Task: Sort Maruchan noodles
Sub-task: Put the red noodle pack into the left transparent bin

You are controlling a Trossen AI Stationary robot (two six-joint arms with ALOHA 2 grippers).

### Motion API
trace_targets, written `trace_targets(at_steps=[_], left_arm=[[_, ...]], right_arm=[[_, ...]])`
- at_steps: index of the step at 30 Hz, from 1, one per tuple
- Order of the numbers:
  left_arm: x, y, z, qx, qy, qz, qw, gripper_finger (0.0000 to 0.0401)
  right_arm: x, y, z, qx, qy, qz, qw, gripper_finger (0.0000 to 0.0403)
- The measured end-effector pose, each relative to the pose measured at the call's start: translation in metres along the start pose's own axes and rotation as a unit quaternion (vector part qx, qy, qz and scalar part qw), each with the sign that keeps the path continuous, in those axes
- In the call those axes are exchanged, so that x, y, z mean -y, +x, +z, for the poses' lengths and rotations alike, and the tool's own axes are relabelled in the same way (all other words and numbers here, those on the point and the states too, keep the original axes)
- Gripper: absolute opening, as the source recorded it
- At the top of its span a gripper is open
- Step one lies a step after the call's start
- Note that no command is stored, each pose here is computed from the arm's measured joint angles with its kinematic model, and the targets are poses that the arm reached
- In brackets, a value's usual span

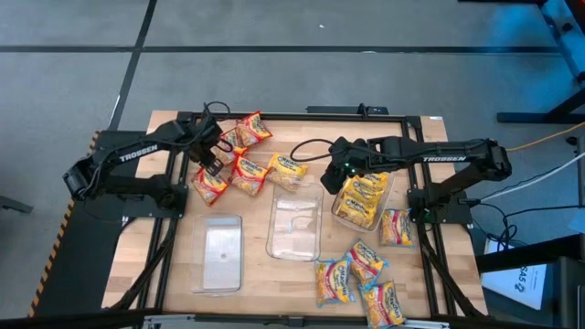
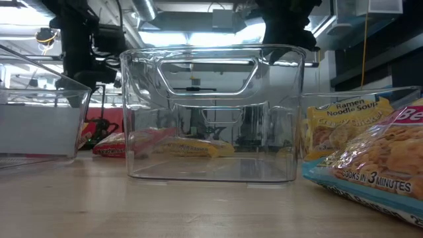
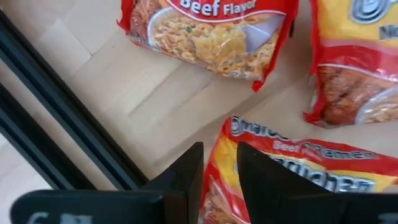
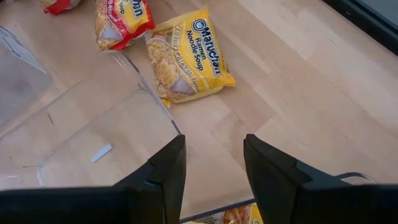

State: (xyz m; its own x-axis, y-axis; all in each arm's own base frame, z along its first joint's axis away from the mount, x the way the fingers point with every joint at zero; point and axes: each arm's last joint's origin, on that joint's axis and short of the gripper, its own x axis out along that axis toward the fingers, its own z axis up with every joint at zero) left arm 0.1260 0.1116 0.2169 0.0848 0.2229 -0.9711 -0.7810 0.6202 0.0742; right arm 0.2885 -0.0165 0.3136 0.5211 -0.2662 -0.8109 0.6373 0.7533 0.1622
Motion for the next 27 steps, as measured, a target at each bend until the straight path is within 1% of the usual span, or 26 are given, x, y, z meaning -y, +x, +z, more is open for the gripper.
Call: trace_targets(at_steps=[2, 5, 11, 22, 25, 27], left_arm=[[0.0, 0.005, -0.004, -0.011, 0.004, 0.002, 1.0, 0.0092], [0.001, 0.011, -0.007, -0.026, 0.0, -0.014, 1.0, 0.0092], [0.002, 0.013, -0.005, -0.027, -0.005, -0.013, 1.0, 0.0092], [0.006, 0.034, 0.004, -0.072, -0.007, -0.003, 0.997, 0.0091], [0.007, 0.036, 0.005, -0.08, -0.007, -0.012, 0.997, 0.0079], [0.007, 0.036, 0.004, -0.08, -0.006, -0.015, 0.997, 0.0055]], right_arm=[[0.0, 0.0, 0.0, 0.0, 0.0, 0.0, 1.0, 0.0159], [0.0, 0.0, 0.0, 0.0, 0.0, 0.0, 1.0, 0.0159], [0.0, 0.0, 0.0, 0.0, -0.003, 0.0, 1.0, 0.0159], [0.0, 0.0, 0.0, 0.0, -0.004, 0.0, 1.0, 0.0159], [0.0, 0.0, 0.0, 0.0, -0.004, 0.001, 1.0, 0.0159], [0.0, 0.0, 0.0, 0.0, -0.011, 0.001, 1.0, 0.0159]])
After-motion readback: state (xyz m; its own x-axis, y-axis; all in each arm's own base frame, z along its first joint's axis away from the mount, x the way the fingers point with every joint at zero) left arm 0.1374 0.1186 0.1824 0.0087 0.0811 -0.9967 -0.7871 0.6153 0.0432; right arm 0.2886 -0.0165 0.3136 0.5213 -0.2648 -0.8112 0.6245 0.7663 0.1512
